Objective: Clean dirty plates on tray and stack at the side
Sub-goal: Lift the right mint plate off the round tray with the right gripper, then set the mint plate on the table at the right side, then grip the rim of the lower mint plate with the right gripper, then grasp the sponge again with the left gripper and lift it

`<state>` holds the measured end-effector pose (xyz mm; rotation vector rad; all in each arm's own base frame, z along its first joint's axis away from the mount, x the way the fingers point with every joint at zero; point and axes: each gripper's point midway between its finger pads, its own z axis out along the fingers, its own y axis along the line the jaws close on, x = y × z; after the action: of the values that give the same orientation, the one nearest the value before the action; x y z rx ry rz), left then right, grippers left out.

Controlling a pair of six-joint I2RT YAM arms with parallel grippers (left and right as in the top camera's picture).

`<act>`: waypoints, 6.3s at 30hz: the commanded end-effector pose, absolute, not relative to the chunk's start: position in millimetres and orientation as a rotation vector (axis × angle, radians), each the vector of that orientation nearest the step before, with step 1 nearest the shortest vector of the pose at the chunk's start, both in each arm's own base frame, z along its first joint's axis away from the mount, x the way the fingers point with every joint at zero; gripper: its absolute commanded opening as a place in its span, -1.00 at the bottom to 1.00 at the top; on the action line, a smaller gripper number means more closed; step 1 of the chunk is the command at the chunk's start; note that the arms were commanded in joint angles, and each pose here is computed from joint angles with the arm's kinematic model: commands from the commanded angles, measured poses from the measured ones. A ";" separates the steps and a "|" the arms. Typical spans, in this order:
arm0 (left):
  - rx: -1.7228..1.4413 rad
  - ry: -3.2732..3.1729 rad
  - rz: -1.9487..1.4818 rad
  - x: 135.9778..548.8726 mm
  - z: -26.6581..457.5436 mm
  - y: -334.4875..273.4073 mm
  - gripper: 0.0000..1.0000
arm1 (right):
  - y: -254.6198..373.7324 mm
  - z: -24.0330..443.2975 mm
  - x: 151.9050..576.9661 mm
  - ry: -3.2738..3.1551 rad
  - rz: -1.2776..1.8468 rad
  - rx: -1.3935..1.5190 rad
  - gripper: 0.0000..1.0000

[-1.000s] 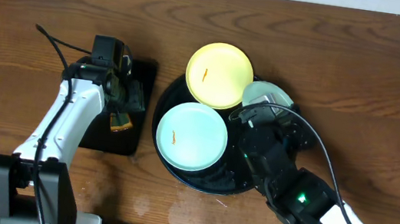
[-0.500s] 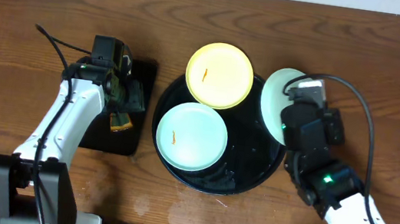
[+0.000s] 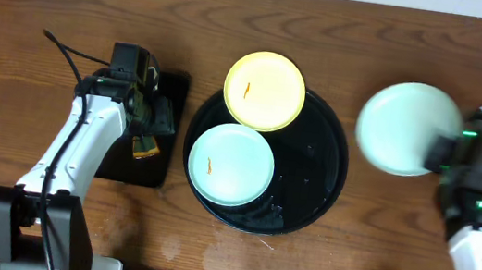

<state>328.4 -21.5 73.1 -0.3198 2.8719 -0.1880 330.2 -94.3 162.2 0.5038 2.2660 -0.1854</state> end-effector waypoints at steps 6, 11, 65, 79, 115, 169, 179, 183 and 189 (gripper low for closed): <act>-0.311 2.849 -0.186 333.1 81.0 -20.3 0.29 | -196.6 96.7 294.1 2.160 0.095 1.279 -0.98; -0.311 2.849 -0.186 333.1 81.0 -20.3 0.29 | -217.4 69.2 298.2 2.129 0.188 1.354 -0.98; -0.265 2.708 -0.295 302.4 161.0 -31.5 0.30 | 234.6 3.5 293.2 2.558 0.599 -0.909 -0.13; -0.265 2.710 -0.294 302.3 160.6 -31.4 0.30 | 139.2 12.3 315.9 2.731 -0.023 -0.321 -0.98; -0.492 2.970 0.148 307.5 50.6 16.5 0.24 | 122.4 -20.3 312.3 2.834 -0.015 -0.320 -0.98; -0.435 2.928 0.213 333.3 67.0 26.1 -0.10 | 122.2 -20.5 311.7 2.837 -0.015 -0.319 -0.98; -0.586 3.035 0.252 296.1 30.6 26.5 -0.14 | 122.2 -20.5 311.6 2.837 -0.015 -0.320 -0.95; -0.593 3.064 0.180 289.5 8.3 17.8 -0.43 | 122.3 -20.5 311.7 2.837 -0.015 -0.320 -0.92; -0.554 3.064 0.159 294.2 -4.7 15.7 -0.83 | 121.9 -20.6 311.3 2.838 -0.016 -0.319 -0.53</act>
<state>299.3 17.6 5.8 -0.5691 3.0294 0.1807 329.4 129.5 2.0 -0.2998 2.7549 0.0121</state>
